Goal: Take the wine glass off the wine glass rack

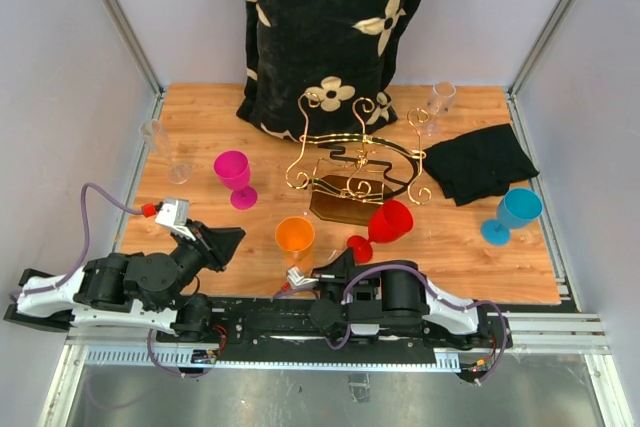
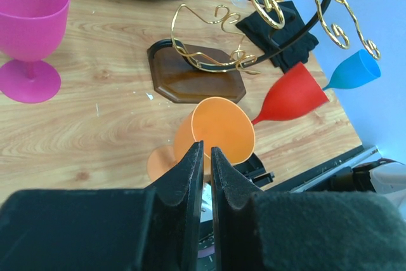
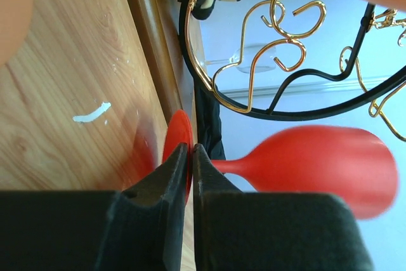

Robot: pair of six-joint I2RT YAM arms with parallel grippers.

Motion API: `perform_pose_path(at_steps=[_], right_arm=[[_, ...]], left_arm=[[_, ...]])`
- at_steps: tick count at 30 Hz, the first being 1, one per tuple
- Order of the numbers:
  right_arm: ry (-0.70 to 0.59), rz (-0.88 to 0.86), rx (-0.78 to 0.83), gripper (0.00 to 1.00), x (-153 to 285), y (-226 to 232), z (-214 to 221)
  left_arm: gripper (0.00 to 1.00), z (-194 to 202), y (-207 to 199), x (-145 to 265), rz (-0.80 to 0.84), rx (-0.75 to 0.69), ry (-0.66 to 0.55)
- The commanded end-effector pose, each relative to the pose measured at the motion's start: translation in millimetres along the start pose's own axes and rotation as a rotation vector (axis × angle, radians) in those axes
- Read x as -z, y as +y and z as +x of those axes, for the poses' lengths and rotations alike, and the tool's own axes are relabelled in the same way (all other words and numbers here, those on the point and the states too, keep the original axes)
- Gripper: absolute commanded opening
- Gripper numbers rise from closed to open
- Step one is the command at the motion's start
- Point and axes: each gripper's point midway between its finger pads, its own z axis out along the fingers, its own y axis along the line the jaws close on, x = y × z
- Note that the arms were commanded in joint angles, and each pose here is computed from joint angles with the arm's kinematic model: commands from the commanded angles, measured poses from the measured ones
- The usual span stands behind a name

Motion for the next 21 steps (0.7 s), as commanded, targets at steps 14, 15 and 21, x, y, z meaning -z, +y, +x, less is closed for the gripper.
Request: perform_pose_path(at_steps=[14, 15, 21], right_arm=[[-0.109, -0.018, -0.006, 0.01, 29.9, -13.6, -49.6], [-0.118, -0.019, -0.002, 0.01, 30.2, -13.5, -55.2], [-0.148, -0.018, 0.089, 0.01, 29.8, -13.9, -69.4]], left_arm=[[0.14, 9.4, -0.8, -3.0, -0.001, 0.043, 0.006], [0.14, 8.6, -0.1, -2.2, -0.001, 0.046, 0.007], [0.14, 6.1, 7.2, 2.3, 0.0, 0.066, 0.009]])
